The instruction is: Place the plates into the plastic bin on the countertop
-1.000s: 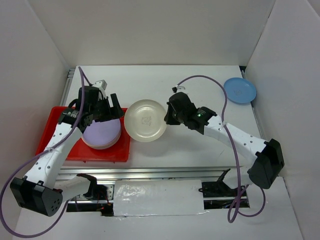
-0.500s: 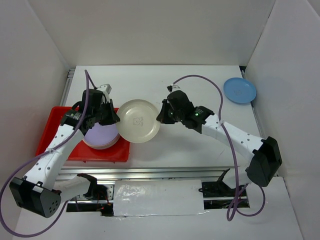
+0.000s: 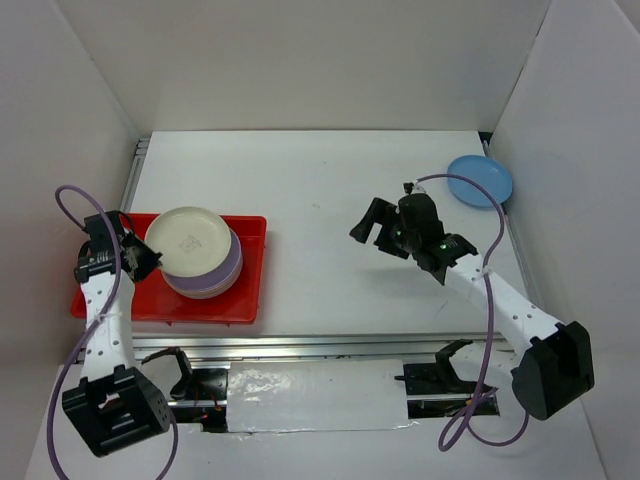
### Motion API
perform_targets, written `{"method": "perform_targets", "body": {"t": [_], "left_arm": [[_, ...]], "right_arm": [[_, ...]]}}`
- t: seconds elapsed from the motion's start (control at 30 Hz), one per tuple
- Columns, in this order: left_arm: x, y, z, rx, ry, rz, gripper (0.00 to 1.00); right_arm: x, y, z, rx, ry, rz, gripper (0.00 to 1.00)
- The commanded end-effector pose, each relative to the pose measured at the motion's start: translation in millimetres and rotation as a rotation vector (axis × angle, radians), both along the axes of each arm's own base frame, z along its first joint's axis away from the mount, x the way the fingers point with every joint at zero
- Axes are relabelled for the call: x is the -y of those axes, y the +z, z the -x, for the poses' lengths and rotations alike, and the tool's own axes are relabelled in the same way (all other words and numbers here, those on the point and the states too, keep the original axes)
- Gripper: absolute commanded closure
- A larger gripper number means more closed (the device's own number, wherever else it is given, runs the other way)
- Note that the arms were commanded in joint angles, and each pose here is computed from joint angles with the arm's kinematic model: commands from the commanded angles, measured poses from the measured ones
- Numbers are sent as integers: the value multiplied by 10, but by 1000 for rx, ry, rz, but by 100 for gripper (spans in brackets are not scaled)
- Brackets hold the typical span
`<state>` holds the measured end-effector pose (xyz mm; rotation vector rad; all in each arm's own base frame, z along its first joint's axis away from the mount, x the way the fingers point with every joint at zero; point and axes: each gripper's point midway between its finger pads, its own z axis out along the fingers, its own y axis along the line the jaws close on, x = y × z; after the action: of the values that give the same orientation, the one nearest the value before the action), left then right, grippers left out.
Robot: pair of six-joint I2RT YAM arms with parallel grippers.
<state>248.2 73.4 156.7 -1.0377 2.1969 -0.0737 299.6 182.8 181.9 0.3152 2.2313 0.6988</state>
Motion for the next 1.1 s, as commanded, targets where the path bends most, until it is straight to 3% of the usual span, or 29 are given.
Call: {"method": "perform_targets", "body": {"t": [0.0, 0.27, 0.3, 0.4, 0.43, 0.47, 0.7, 0.9, 1.07], "left_arm": [[80, -29, -188, 69, -40, 102, 100], [66, 4, -143, 83, -58, 116, 100], [53, 2, -118, 75, -52, 109, 93], [118, 67, -83, 95, -63, 103, 42], [152, 103, -62, 96, -73, 95, 17], [172, 117, -53, 95, -80, 92, 3], [308, 482, 64, 165, -181, 14, 1], [1051, 823, -80, 272, -580, -6, 1], [1557, 880, -198, 288, -730, -26, 1]], "right_arm": [[-20, 53, 24, 30, 41, -30, 0], [97, 101, 4, 40, 32, -15, 0], [123, 112, -11, 44, 26, -14, 0], [238, 100, -58, 43, 2, 3, 0], [313, 109, -90, 41, -21, 6, 0], [376, 101, -108, 37, -35, 13, 0], [1139, -99, -518, -17, -314, -9, 0], [2200, -382, -976, -56, -843, -35, 0], [2724, -604, -1209, -62, -1069, -82, 0]]}}
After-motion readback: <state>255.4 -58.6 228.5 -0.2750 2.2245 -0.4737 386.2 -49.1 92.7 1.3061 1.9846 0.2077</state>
